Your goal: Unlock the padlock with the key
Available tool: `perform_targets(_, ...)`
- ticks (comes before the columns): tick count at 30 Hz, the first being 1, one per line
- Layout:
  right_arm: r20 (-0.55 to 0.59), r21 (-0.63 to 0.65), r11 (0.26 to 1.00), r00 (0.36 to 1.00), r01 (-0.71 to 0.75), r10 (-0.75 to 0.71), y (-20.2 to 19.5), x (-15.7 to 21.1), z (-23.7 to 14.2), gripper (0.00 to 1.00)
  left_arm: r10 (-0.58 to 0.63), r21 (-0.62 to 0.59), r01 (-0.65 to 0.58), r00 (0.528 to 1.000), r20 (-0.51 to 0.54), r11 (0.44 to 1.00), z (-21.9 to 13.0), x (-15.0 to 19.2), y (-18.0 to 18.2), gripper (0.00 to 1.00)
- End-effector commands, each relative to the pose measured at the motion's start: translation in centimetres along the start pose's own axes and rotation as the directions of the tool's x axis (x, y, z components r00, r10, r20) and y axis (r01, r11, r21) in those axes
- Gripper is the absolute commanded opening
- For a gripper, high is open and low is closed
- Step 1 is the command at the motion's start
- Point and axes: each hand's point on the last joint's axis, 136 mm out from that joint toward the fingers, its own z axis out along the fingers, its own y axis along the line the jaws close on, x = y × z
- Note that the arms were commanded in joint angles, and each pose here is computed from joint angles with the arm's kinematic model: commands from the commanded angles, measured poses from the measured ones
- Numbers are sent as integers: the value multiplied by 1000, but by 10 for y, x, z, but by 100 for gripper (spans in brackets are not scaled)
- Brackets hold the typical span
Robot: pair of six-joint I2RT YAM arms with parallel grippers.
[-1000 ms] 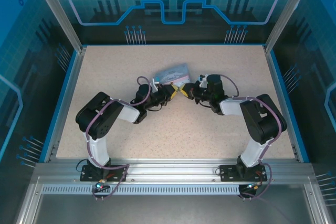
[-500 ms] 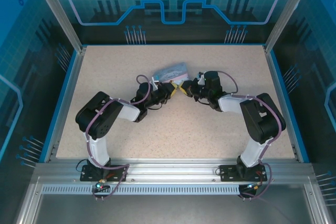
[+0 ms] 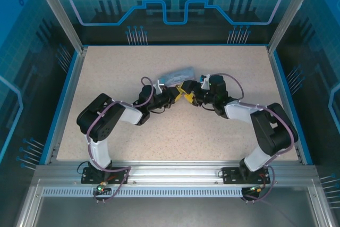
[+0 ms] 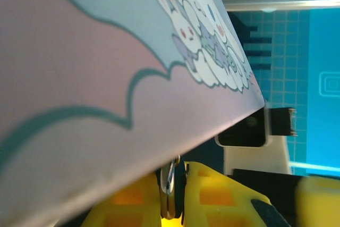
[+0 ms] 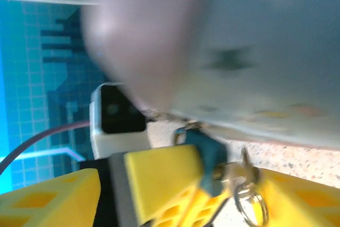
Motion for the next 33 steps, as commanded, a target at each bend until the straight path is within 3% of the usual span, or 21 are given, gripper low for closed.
perform_targets(1, -34, 11, 996, 995, 92, -92, 4, 15, -20, 76, 21, 50, -19, 999, -44, 999, -3, 7, -17, 0)
perform_targets(6, -44, 193, 946, 965, 261, -257, -10, 20, -54, 77, 23, 47, -20, 999, -46, 999, -2, 5, -16, 0)
perform_targets(16, -85, 373, 797, 873, 474, -480, -21, 15, -90, 72, 14, 41, -12, 998, -59, 999, -2, 6, -11, 0)
perform_targets(20, -146, 404, 692, 789, 598, -596, -11, 16, -88, 65, 16, 43, -13, 998, -61, 999, -2, 5, -11, 0)
perform_targets(26, -268, 420, 489, 619, 765, -738, 6, 17, -76, 46, 13, 40, -10, 997, -72, 999, -2, 7, -11, 0)
perform_targets(33, -328, 420, 379, 527, 825, -784, 10, 14, -61, 46, 13, 38, -10, 997, -74, 999, -2, 7, -12, 0)
